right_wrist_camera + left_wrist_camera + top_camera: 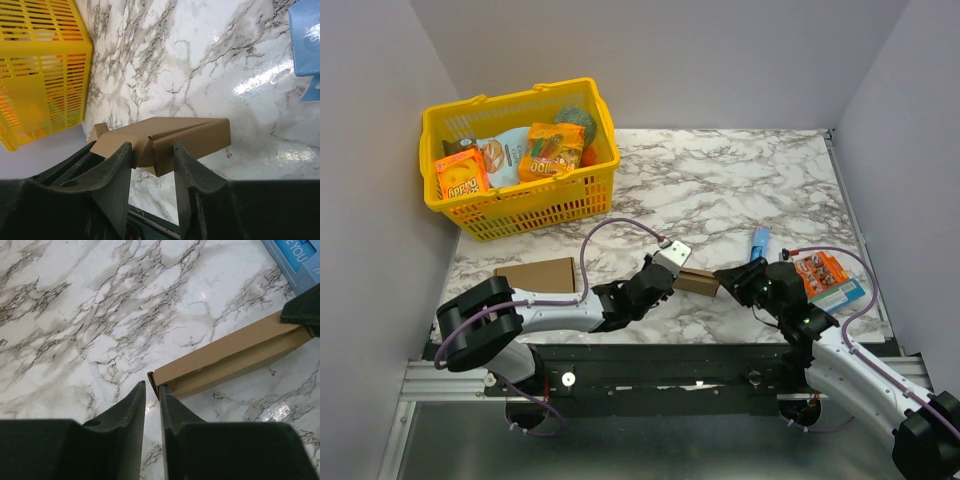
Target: Fold the paper box
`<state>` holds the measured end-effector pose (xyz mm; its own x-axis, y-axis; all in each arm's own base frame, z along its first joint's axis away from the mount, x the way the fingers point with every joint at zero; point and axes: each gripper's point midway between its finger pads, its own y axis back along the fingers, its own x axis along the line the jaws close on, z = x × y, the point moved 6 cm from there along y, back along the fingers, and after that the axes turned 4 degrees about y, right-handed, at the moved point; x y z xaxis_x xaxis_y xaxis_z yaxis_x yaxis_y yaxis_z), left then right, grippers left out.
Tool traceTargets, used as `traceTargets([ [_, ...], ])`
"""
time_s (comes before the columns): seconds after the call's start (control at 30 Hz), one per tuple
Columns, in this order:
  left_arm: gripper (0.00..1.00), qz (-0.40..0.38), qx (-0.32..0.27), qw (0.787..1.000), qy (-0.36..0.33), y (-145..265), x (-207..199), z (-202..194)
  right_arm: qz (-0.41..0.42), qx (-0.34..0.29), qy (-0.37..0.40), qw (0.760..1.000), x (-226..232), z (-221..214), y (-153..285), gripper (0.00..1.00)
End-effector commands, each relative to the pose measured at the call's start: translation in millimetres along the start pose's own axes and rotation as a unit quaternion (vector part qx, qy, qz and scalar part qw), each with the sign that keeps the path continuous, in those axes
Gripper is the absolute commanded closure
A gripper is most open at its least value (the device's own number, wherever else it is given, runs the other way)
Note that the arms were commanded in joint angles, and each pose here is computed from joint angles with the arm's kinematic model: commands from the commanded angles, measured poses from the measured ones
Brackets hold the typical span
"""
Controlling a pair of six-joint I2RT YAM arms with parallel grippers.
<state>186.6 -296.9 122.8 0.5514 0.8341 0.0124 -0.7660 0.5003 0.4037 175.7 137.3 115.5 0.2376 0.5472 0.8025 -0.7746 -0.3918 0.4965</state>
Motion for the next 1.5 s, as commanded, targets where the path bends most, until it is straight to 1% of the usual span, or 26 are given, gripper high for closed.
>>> traceTargets([
  [0.0,0.69,-0.033,0.120,0.991,-0.054,19,1,-66,-0.065,0.022,0.004,0.998,-35,-14,-2,0.95],
  [0.07,0.67,-0.035,0.117,0.991,-0.054,20,1,-66,-0.065,0.020,0.005,0.998,-35,-14,-2,0.96],
  [0.23,0.66,-0.042,0.119,0.990,-0.057,20,0,-66,-0.070,0.014,0.005,0.997,-37,-12,-3,0.97],
  [0.3,0.58,-0.043,0.118,0.991,-0.055,21,0,-66,-0.070,0.010,0.007,0.997,-37,-11,-3,0.97],
  [0.43,0.48,-0.051,0.110,0.991,-0.052,24,0,-65,-0.073,0.006,0.009,0.997,-38,-10,-4,0.98],
  [0.47,0.43,-0.055,0.109,0.991,-0.053,24,0,-65,-0.073,0.007,0.011,0.997,-38,-11,-5,0.97],
  [0.63,0.32,-0.078,0.097,0.991,-0.049,29,-2,-62,-0.072,0.005,0.013,0.997,-37,-10,-6,0.98],
  [0.67,0.27,-0.080,0.094,0.991,-0.048,31,-1,-62,-0.073,0.002,0.014,0.997,-37,-9,-6,0.98],
  [0.73,0.24,-0.092,0.087,0.991,-0.045,34,-2,-60,-0.072,0.000,0.017,0.997,-36,-9,-6,0.98],
  [0.8,0.17,-0.101,0.078,0.991,-0.040,37,-3,-58,-0.071,0.000,0.019,0.997,-35,-8,-6,0.98],
  [1.07,0.11,-0.137,0.069,0.988,-0.023,43,-10,-54,-0.068,0.000,0.023,0.997,-34,-8,-6,0.99],
  [1.3,0.08,-0.183,0.052,0.982,-0.022,50,-16,-50,-0.074,0.004,0.023,0.997,-39,-11,-7,0.99],
  [1.47,0.07,-0.219,0.029,0.975,-0.013,59,-20,-44,-0.078,0.006,0.025,0.997,-41,-12,-8,1.00],
])
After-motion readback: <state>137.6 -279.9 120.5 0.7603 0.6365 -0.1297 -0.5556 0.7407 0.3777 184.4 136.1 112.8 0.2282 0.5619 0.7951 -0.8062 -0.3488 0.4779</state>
